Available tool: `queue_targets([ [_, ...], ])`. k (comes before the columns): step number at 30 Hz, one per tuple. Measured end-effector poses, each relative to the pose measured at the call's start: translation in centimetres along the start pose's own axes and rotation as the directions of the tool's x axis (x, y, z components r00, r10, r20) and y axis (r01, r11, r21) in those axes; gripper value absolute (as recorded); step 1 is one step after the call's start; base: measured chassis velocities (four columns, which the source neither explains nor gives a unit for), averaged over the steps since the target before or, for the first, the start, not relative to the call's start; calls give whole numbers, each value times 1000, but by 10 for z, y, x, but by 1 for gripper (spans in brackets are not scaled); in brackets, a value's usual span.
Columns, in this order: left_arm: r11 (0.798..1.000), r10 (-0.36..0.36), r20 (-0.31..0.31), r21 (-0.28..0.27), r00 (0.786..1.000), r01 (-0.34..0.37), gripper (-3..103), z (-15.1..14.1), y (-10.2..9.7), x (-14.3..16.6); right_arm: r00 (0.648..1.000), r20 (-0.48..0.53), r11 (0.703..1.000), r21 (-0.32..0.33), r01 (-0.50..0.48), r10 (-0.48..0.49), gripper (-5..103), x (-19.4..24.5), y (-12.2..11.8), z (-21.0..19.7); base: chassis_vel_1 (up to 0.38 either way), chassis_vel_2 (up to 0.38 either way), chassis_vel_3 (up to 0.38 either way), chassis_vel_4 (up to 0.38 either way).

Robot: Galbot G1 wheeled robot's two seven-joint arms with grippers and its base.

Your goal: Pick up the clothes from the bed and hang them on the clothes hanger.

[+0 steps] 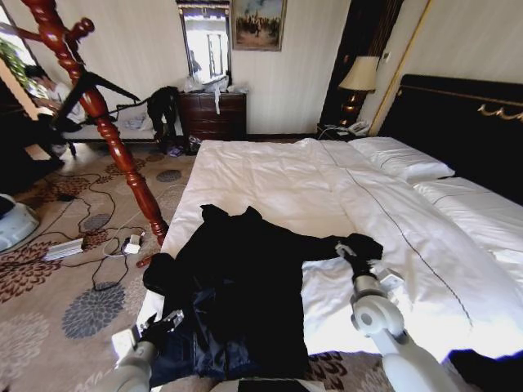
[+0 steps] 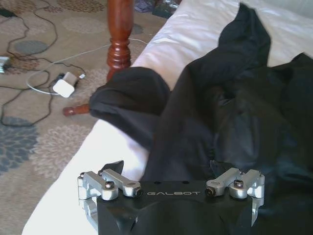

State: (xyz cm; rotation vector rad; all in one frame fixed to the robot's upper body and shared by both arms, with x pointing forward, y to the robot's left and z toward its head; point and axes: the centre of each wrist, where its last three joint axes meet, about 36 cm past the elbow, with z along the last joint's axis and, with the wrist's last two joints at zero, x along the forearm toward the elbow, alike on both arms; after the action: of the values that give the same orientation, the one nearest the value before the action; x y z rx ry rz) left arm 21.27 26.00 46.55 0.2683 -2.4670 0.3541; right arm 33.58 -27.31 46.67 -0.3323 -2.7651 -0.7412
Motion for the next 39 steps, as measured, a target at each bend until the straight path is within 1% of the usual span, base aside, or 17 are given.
queue_targets([
  [6, 999, 48, -48, -2, 998, -49, 100, 12, -19, -6, 1000, -17, 999, 34, -2, 3, 100, -3, 1, 4, 0, 0, 0, 0],
  [8, 999, 39, -15, -29, 999, -39, 100, 18, -20, -14, 1000, -30, 998, 57, 5, -4, 100, -2, -2, 4, 0, 0, 0, 0],
  [10, 999, 41, 4, -24, 999, -41, 100, 15, -21, -16, 999, -45, 998, 62, 28, -25, 100, 1, -1, 3, 0, 0, 0, 0],
  [13, 997, 55, 114, 40, 992, -60, 100, -19, -19, -6, 976, -142, 986, 0, 169, -167, 100, 10, 14, -6, 0, 0, 0, 0],
  [14, 998, 39, 165, 50, 985, -48, 100, -31, -15, -1, 951, -189, 969, -38, 243, -246, 100, 11, 23, -12, 0, 0, 0, 0],
  [16, 999, 14, 200, 49, 980, -24, 100, -37, -10, 0, 935, -209, 958, -52, 282, -287, 100, 9, 28, -15, 0, 0, 0, 0],
  [20, 982, -179, 328, 7, 928, 187, 100, -33, 13, -13, 820, -307, 874, -118, 471, -484, 100, -29, 71, -15, 0, 0, 0, 0],
  [21, 974, -214, 347, 4, 913, 227, 100, -28, 16, -16, 801, -324, 862, -130, 489, -503, 100, -40, 82, -12, 0, 0, 0, 0],
  [22, 974, -214, 347, 4, 913, 227, 100, -28, 16, -16, 801, -324, 862, -130, 489, -503, 100, -40, 82, -12, 0, 0, 0, 0],
  [23, 960, -265, 377, 11, 888, 281, 100, -22, 19, -19, 779, -345, 850, -139, 509, -523, 100, -60, 99, -4, 0, 0, 0, 0],
  [27, 901, -421, 438, 95, 795, 424, 100, -14, 33, -30, 725, -368, 806, -145, 574, -583, 100, -118, 176, 23, 0, 0, 0, 0],
  [28, 901, -421, 438, 95, 795, 424, 100, -14, 33, -30, 725, -368, 806, -145, 574, -583, 100, -118, 176, 23, 0, 0, 0, 0],
  [30, 874, -480, 429, 158, 765, 459, 100, -17, 44, -33, 690, -391, 784, -170, 597, -610, 100, -132, 218, 53, 0, 0, 0, 0],
  [33, 840, -542, 415, 229, 731, 493, 100, -28, 67, -30, 671, -418, 777, -163, 608, -613, 100, -142, 248, 86, 0, 0, 0, 0],
  [34, 840, -542, 415, 229, 731, 493, 100, -28, 67, -30, 671, -418, 777, -163, 608, -613, 100, -142, 248, 86, 0, 0, 0, 0],
  [38, 783, -621, 398, 286, 675, 553, 100, -41, 104, -30, 681, -427, 785, -127, 606, -594, 100, -154, 263, 114, 0, 0, 0, 0],
  [39, 783, -621, 398, 286, 675, 553, 100, -41, 104, -30, 681, -427, 785, -127, 606, -594, 100, -154, 263, 114, 0, 0, 0, 0],
])
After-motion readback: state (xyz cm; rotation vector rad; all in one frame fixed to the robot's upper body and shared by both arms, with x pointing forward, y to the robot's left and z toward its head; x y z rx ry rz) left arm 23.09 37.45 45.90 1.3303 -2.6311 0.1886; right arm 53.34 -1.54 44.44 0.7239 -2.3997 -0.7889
